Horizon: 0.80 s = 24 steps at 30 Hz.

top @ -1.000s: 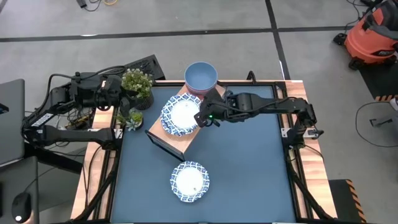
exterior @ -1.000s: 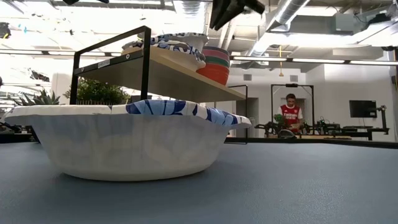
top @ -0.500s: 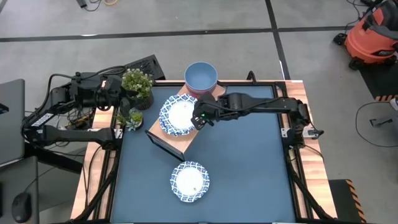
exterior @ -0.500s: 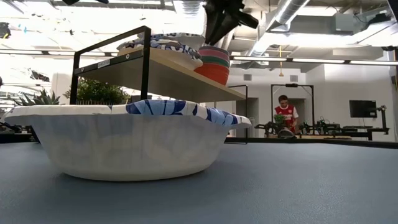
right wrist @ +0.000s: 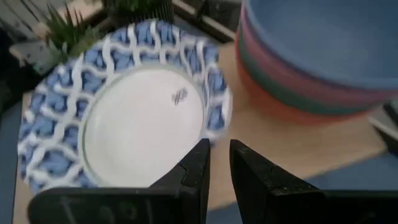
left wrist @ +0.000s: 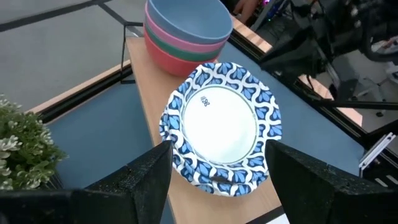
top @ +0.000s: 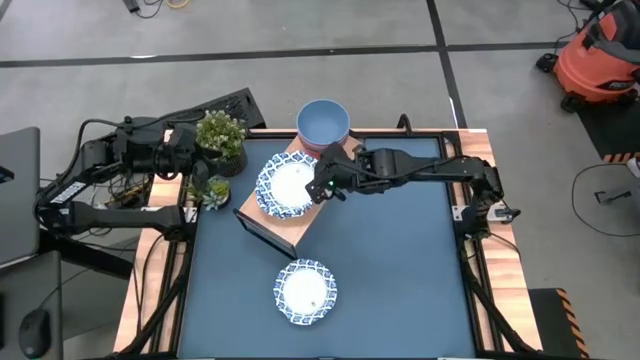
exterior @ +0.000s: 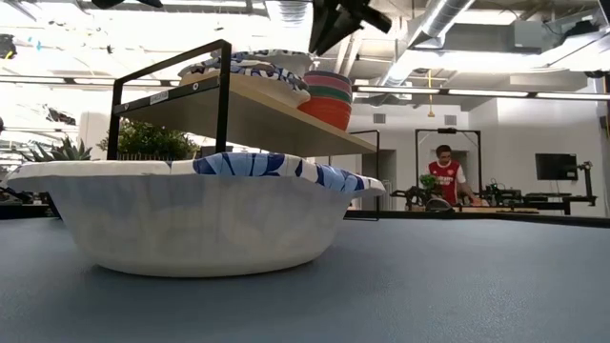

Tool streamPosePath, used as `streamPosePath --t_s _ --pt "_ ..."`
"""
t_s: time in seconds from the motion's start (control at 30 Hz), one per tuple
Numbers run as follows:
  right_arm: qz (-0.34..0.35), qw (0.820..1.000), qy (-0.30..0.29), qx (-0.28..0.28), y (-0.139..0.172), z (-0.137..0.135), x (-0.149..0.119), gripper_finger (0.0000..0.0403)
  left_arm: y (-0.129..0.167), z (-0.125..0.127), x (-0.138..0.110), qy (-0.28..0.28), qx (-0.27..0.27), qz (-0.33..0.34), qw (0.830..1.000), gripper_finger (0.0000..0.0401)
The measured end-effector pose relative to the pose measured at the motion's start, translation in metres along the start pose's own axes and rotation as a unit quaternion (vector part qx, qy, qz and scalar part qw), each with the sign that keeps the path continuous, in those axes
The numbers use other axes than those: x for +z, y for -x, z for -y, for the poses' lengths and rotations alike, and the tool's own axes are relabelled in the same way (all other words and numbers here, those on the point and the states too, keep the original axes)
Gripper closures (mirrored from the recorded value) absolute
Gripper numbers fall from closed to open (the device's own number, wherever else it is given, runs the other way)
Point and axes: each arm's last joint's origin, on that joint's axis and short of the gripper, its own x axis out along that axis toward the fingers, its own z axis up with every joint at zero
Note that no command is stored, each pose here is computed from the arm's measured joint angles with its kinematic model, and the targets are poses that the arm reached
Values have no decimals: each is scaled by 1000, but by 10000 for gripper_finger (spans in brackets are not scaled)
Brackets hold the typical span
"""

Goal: Place and stack bowls onto a shelf
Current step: Stack the white bowl on top of the other white bowl on the shelf

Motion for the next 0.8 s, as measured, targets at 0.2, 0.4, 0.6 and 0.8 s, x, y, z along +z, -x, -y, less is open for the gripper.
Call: streamPosePath --t_s 0.2,0.4,0.6,0.8 --pt "-17 1000 7 6 -17 -3 -1 317 0 0 0 -6 1 -1 1000 158" --pt "-39 999 5 18 -36 -7 -4 317 0 -1 0 -9 7 0 1000 158" --pt "-52 998 7 42 -35 -8 -4 317 0 -1 0 -9 8 0 1000 158" --pt "-60 986 56 146 24 -17 -7 317 0 -1 -1 -19 7 -4 1000 158"
